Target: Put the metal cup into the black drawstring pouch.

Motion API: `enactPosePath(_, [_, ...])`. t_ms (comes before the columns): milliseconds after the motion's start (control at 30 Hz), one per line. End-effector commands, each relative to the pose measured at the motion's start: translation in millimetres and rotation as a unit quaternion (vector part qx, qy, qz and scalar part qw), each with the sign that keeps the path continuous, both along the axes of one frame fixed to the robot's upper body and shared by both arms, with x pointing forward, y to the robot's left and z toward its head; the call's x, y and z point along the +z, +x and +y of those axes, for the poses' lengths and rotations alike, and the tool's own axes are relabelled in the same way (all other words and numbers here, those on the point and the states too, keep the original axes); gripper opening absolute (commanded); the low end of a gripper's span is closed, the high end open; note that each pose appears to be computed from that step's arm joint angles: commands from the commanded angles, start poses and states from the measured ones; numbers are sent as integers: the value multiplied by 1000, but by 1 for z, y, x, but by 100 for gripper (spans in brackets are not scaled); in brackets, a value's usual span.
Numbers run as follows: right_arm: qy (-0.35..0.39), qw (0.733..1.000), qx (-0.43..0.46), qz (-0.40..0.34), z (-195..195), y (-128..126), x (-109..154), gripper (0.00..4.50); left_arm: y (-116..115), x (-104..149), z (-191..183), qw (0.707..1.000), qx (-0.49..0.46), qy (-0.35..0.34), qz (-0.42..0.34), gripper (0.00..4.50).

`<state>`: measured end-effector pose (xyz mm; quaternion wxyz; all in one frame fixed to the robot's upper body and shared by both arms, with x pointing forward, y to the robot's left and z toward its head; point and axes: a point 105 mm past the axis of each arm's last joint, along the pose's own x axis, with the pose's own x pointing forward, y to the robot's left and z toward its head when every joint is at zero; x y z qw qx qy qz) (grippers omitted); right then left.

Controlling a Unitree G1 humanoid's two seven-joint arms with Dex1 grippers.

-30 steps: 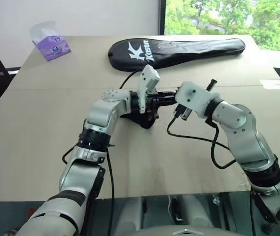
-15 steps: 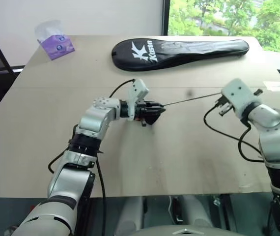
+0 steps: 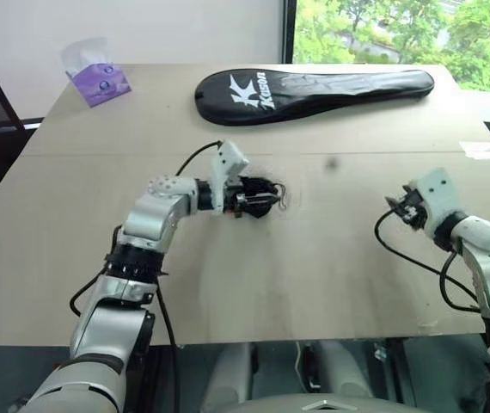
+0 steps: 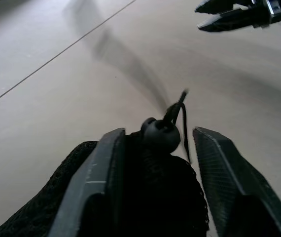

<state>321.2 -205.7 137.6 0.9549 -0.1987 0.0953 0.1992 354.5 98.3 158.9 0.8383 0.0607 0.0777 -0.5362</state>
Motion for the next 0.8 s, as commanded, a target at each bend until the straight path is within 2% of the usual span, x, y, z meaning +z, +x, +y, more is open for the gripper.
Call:
enactPosePath(33, [47,998,29,-40,7,-24,26,386,-10,28,11,998,34,-43,-38,399])
enactPosePath(67, [61,996,41,-43,10,-33,28,440,-14,30,17,997,50,-52,-43,399])
enactPosePath(100, [74,995,49,-45,12,-41,29,445,-18,33,22,994,62,-70,-47,399])
enactPosePath(233, [94,989,92,-71,28,-64,39,445,-35,24,53,984,134,-97,-73,399])
enactPosePath(433, [96,983,116,-101,45,-73,46,445,-56,1,98,965,240,-80,-71,399])
enactPosePath(633, [51,989,91,-101,40,-75,28,445,-78,-19,132,947,309,-64,-56,399])
enactPosePath(800, [94,989,58,-103,35,-68,18,445,-82,-22,150,925,367,-80,-66,399])
